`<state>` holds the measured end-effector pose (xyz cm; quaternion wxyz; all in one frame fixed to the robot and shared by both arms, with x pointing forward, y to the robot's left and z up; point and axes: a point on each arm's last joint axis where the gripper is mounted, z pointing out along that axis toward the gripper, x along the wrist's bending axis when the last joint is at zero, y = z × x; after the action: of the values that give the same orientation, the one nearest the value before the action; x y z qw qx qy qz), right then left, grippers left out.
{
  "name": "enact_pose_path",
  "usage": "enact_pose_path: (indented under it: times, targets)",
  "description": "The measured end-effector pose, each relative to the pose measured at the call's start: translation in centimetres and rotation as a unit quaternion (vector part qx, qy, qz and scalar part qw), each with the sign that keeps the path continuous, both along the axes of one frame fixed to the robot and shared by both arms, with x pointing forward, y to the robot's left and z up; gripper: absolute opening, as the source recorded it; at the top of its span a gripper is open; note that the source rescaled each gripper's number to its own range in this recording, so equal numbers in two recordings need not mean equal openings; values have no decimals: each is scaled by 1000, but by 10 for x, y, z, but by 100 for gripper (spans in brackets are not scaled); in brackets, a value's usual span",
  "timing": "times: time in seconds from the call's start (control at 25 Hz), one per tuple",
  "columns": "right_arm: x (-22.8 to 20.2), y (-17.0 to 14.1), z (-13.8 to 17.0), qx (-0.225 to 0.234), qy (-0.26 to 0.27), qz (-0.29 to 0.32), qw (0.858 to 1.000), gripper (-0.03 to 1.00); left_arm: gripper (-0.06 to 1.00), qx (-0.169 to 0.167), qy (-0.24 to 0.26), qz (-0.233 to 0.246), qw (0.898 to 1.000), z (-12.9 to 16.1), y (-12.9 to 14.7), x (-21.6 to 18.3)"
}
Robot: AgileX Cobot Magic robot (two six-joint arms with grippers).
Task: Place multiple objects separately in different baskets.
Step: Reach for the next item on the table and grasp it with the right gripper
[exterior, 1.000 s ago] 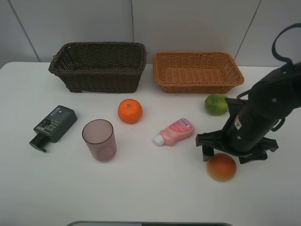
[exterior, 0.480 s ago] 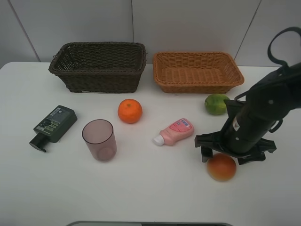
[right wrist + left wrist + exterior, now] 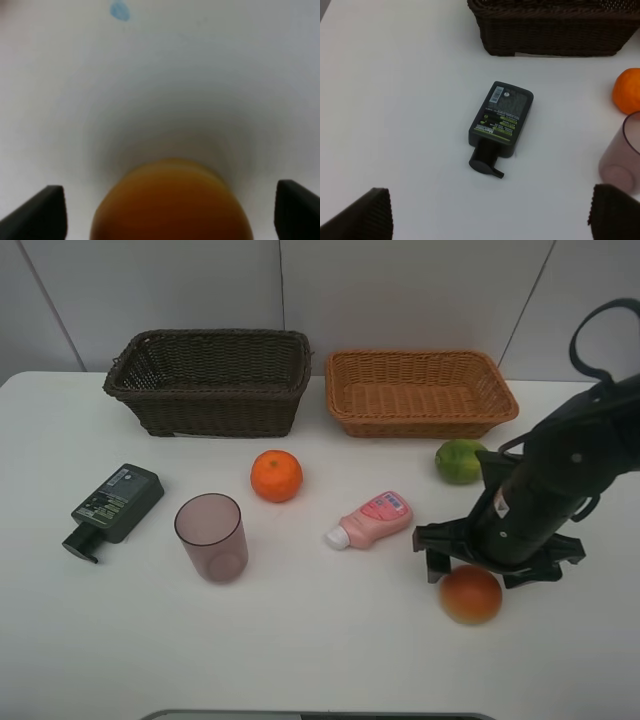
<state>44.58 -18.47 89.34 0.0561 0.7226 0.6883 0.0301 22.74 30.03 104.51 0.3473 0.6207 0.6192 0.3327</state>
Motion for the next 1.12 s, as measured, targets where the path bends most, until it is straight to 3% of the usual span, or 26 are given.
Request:
enact_pose_path:
  times: [0.8, 0.88, 1.04, 1.12]
  targets:
    - [-6, -3, -6, 5, 3, -2, 1000, 79, 100, 0, 0, 0, 1000, 0, 0, 0]
    - [-9, -4, -7, 6, 6, -6, 1000, 72, 100, 0, 0, 0, 1000, 0, 0, 0]
    - [-8, -3, -7, 10, 3, -7, 1000, 50, 100, 0, 0, 0, 1000, 0, 0, 0]
    - [-8, -3, -7, 10, 3, -7, 1000, 46, 100, 0, 0, 0, 1000, 0, 0, 0]
